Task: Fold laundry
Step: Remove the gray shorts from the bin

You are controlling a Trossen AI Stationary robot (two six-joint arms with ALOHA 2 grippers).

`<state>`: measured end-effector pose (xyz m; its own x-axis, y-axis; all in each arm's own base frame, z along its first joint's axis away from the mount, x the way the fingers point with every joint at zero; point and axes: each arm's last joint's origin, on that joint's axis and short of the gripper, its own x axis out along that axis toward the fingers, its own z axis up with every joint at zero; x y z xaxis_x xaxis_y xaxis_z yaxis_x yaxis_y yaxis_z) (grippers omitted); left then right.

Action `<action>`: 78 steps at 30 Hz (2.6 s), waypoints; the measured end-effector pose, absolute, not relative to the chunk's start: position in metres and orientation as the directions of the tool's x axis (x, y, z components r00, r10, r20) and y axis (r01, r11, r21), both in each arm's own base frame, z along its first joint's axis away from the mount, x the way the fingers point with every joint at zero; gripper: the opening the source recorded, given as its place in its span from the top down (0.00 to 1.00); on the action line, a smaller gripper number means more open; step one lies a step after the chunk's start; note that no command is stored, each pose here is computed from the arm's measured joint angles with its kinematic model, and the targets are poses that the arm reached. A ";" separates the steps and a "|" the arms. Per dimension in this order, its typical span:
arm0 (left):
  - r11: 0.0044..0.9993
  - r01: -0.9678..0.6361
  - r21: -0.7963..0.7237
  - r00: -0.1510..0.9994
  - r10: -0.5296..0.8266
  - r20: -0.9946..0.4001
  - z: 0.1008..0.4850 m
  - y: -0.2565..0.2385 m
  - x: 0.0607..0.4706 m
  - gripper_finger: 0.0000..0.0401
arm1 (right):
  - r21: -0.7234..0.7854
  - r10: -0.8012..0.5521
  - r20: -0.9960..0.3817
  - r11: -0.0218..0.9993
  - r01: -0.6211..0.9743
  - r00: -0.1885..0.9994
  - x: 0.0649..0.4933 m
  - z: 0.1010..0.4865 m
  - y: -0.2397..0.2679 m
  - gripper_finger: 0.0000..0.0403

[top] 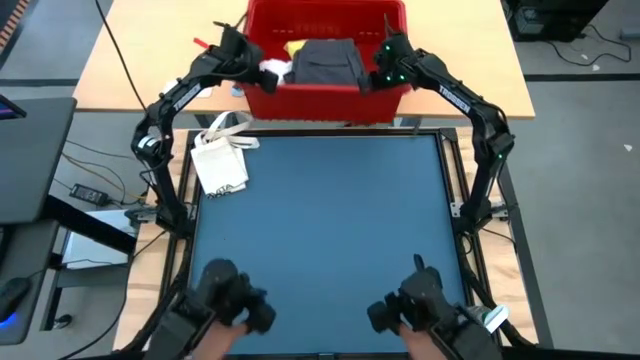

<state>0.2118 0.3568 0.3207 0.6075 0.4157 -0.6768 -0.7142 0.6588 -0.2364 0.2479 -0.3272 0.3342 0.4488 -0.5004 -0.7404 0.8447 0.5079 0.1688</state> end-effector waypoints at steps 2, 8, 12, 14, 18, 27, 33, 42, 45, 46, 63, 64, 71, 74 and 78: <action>0.695 -0.680 -0.234 0.615 0.367 -0.698 0.328 0.341 0.215 0.62 | 0.186 -0.458 -0.759 0.527 0.829 0.462 0.246 0.340 -0.316 0.79; 0.739 -0.633 -0.232 0.666 0.366 -0.650 0.363 0.308 0.213 0.62 | 0.258 -0.471 -0.685 0.556 0.790 0.556 0.239 0.369 -0.300 0.77; 0.709 -0.667 -0.228 0.676 0.447 -0.586 0.384 0.306 0.199 0.62 | 0.246 -0.570 -0.583 0.556 0.794 0.579 0.240 0.366 -0.329 0.71; 0.681 -0.690 -0.245 0.660 0.452 -0.601 0.381 0.309 0.195 0.62 | 0.278 -0.573 -0.568 0.543 0.793 0.591 0.239 0.350 -0.351 0.65; 0.652 -0.709 -0.270 0.639 0.430 -0.639 0.376 0.309 0.191 0.60 | 0.353 -0.511 -0.615 0.502 0.789 0.600 0.239 0.303 -0.386 0.49; 0.636 -0.718 -0.284 0.617 0.392 -0.683 0.371 0.305 0.192 0.52 | 0.290 -0.456 -0.728 0.472 0.833 0.511 0.253 0.251 -0.414 0.22; 0.626 -0.732 -0.269 0.602 0.409 -0.686 0.371 0.306 0.191 0.52 | 0.281 -0.380 -0.788 0.478 0.832 0.485 0.264 0.229 -0.431 0.36; 0.626 -0.750 -0.213 0.572 0.452 -0.685 0.372 0.309 0.189 0.52 | 0.337 -0.418 -0.653 0.586 0.737 0.632 0.273 0.308 -0.417 0.95; 0.639 -0.739 -0.215 0.595 0.469 -0.653 0.377 0.310 0.189 0.54 | 0.245 -0.514 -0.534 0.666 0.705 0.672 0.270 0.376 -0.385 0.97; 0.648 -0.729 -0.220 0.609 0.468 -0.640 0.379 0.310 0.189 0.54 | 0.214 -0.538 -0.495 0.685 0.696 0.682 0.269 0.396 -0.371 0.97; 0.839 -0.526 -0.139 0.807 0.441 -0.392 0.439 0.264 0.184 0.55 | 0.162 -0.226 -0.520 0.921 0.355 0.824 0.280 0.506 -0.105 0.97; 0.848 -0.515 -0.125 0.813 0.437 -0.384 0.442 0.260 0.185 0.55 | 0.150 -0.209 -0.553 0.927 0.343 0.807 0.285 0.502 -0.090 0.97; 0.886 -0.447 -0.119 0.851 0.381 -0.362 0.454 0.230 0.193 0.55 | 0.104 -0.116 -0.763 0.949 0.297 0.635 0.329 0.438 -0.025 0.97; 0.902 -0.411 -0.135 0.859 0.333 -0.390 0.456 0.214 0.197 0.55 | 0.108 -0.071 -0.839 0.950 0.294 0.540 0.341 0.396 -0.014 0.97; 0.904 -0.372 -0.212 0.854 0.244 -0.459 0.451 0.193 0.205 0.55 | 0.159 0.013 -0.901 0.940 0.302 0.434 0.341 0.339 -0.006 0.96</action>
